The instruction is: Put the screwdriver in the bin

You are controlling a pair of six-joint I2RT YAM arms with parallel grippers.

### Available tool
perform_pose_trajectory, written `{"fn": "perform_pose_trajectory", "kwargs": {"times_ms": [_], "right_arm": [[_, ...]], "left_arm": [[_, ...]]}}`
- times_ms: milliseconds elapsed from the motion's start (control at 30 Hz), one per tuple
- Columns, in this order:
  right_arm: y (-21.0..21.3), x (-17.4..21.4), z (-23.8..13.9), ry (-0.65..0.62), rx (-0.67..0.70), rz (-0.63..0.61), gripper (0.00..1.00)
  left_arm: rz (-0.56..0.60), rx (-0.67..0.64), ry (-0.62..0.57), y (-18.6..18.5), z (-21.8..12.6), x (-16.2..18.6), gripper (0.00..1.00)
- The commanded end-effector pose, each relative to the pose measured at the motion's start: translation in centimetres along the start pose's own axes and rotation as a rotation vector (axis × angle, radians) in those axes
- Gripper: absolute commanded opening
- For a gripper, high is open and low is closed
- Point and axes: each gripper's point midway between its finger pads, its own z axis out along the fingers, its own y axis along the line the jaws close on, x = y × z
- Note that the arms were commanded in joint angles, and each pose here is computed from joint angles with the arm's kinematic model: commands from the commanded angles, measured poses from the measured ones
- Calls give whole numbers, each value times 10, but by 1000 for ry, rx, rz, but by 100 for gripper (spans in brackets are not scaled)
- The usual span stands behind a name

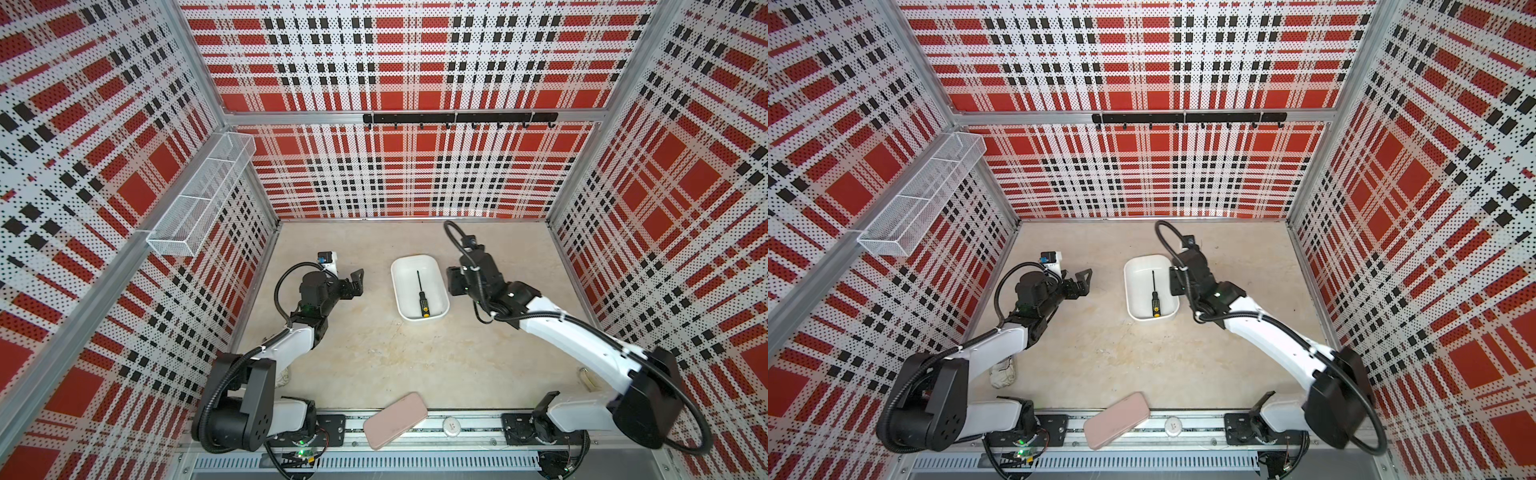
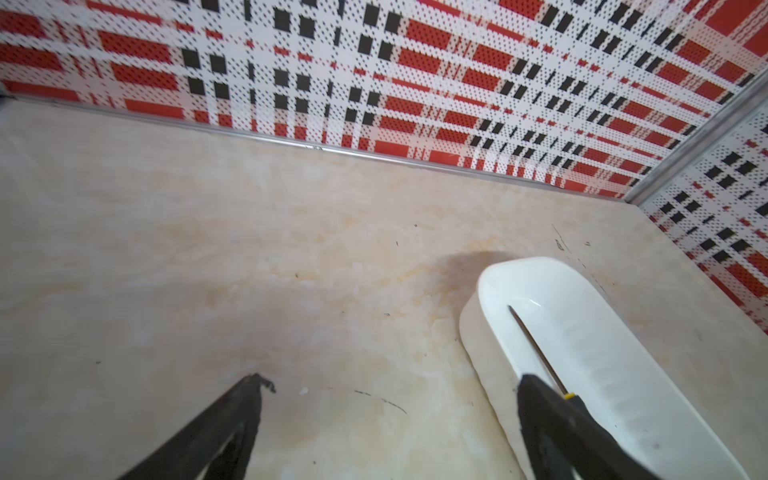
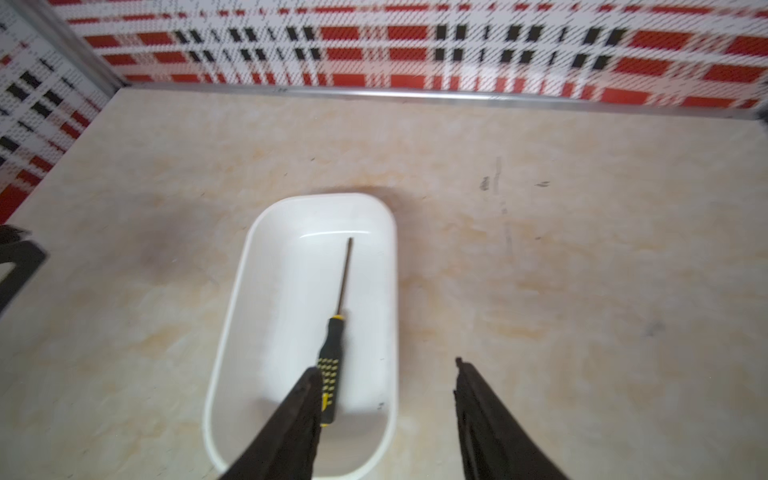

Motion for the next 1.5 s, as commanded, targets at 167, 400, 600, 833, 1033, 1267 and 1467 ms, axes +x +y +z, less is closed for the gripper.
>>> {"fn": "perform_pose_trajectory", "kwargs": {"times_ms": [167, 400, 600, 833, 1033, 1267, 1467], "right_arm": [[-126, 8, -39, -401, 246, -69, 52], [-191, 34, -50, -554, 324, 39, 57], [-197, 48, -38, -596, 299, 42, 57], [-200, 48, -18, -637, 310, 6, 58], [-198, 53, 11, -625, 285, -21, 58], [-201, 52, 27, -575, 286, -18, 60], [-214, 51, 52, -462, 290, 19, 69]], "left_arm": [[149, -260, -148, 46, -27, -34, 98], [160, -300, -276, 77, -51, -35, 98], [160, -324, -350, 92, -65, -24, 98], [148, -279, -432, 91, -68, -21, 98], [153, -262, -433, 93, -58, -12, 98], [161, -287, -394, 95, -47, -9, 98], [156, -362, -377, 102, -43, -4, 98]]}}
